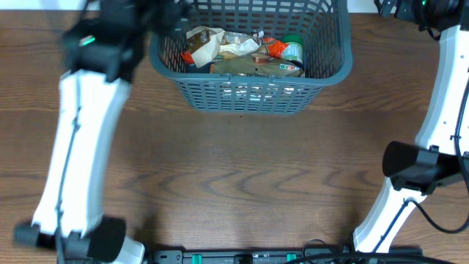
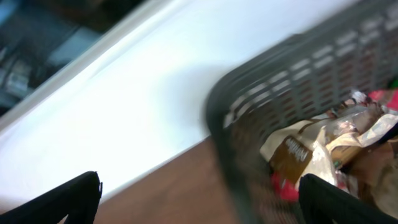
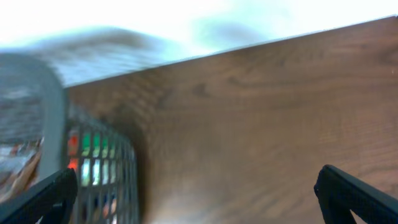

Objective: Pack container
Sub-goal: 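Open the left gripper and retract it from the basket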

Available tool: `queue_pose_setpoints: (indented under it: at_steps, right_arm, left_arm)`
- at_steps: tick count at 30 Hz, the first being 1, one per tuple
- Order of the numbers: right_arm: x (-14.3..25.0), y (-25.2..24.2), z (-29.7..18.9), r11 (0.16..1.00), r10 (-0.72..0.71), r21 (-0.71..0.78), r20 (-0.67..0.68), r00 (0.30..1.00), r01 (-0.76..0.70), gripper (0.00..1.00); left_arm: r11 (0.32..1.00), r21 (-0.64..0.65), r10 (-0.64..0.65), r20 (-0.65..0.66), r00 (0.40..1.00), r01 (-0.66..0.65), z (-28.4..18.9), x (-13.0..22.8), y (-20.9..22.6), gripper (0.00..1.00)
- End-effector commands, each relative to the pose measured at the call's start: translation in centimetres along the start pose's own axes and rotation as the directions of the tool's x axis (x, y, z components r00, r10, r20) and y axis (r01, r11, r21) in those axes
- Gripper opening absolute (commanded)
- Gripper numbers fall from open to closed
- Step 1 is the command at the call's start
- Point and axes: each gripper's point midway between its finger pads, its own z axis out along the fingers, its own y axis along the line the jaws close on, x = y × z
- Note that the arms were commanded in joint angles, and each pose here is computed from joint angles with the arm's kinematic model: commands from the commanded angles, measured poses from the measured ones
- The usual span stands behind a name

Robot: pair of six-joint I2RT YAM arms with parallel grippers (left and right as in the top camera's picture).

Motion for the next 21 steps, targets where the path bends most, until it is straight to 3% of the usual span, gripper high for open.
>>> queue_pose_setpoints:
  at_steps: [1,6,12,21]
  right_arm:
    - [-0.5,0.5,-5.9,0.999,-0.039,0.041,0.069,0.997,0.036,0.99]
    - [2.1,0.6,-10.7,0.998,-0.034,0.059,0.031,0.999,0.032,0.99]
    - [6.0,1.2,-12.8,0.998,-0.037,0.053,-0.091,0.995,0.042,0.99]
    - [11.0,3.8,-12.9,0.994,-0.076,0.065,-0.223,0.972,0.093,0.99]
  left_arm:
    - [0.967,-0.067,-0.248,-0.048,0.968,0.245,-3.3,2.2,2.6,0.98]
    - [0.904,-0.143,-0.425,-0.182,0.887,0.404,-8.4,7.5,4.1,0.98]
    - [0.903,-0.156,-0.429,-0.321,0.845,0.399,-10.0,12.8,2.2,0.98]
    - [0.904,-0.152,-0.426,-0.356,0.831,0.399,-9.7,20.7,-2.4,0.99]
